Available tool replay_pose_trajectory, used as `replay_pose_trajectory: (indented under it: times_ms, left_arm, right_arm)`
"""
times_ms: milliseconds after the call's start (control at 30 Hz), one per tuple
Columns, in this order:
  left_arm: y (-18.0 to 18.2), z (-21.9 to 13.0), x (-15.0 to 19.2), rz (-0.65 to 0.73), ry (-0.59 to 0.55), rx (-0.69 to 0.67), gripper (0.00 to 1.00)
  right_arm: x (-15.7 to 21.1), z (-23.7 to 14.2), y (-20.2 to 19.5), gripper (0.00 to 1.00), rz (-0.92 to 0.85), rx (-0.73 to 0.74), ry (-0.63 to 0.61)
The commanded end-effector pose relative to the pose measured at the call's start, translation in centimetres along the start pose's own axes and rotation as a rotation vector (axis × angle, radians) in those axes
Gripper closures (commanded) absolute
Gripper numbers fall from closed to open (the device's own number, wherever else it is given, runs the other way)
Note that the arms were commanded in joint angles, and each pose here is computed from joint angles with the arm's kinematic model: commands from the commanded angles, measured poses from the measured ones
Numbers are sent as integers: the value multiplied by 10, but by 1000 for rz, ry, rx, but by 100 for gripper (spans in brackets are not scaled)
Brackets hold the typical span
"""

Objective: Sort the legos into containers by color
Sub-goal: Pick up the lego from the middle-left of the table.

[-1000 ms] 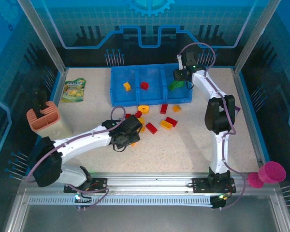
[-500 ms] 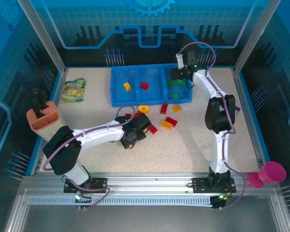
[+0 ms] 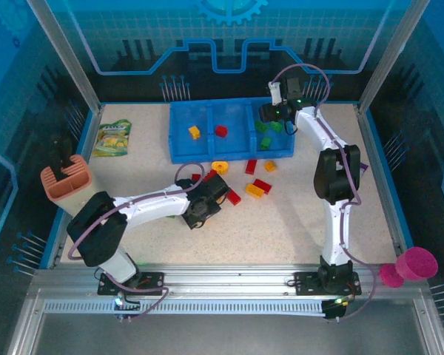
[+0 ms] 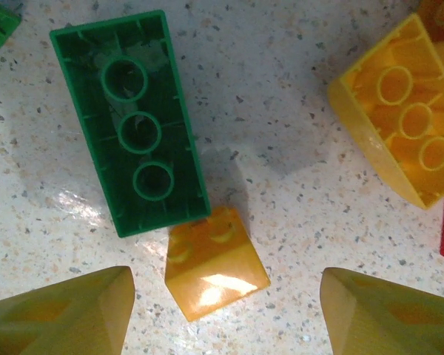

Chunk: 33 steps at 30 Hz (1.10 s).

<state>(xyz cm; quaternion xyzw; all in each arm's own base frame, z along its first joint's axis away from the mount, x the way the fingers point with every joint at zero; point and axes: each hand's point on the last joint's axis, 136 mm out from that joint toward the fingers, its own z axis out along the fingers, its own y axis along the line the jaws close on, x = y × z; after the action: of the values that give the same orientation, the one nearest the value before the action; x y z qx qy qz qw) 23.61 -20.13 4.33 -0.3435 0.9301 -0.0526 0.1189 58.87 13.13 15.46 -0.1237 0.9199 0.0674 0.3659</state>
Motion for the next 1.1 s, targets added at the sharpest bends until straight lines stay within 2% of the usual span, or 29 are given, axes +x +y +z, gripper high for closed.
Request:
replay_pose_trajectory:
  times_ms: [0,267,500,667,900,1067]
  left_arm:
    - [7,11,-3,-46,-2,-8,33]
    - [11,24,-4,-59,16,-20,35]
    - [9,30,3,-61,59,-14,42]
    - [7,36,10,-54,88,-16,49]
    - [13,32,10,-30,87,-30,67]
    - [1,7,1,33,67,4,69]
  right_arm:
    - [-4,-8,-1,38,-16,-3,-17]
    - [-4,-9,-7,39,-16,23,-7]
    - [-1,-4,-9,40,-16,33,8]
    - [-2,-7,-9,40,-23,36,7]
    - [-12,-20,-12,40,-38,60,-13]
    - [-8,-27,-9,39,-24,48,-11]
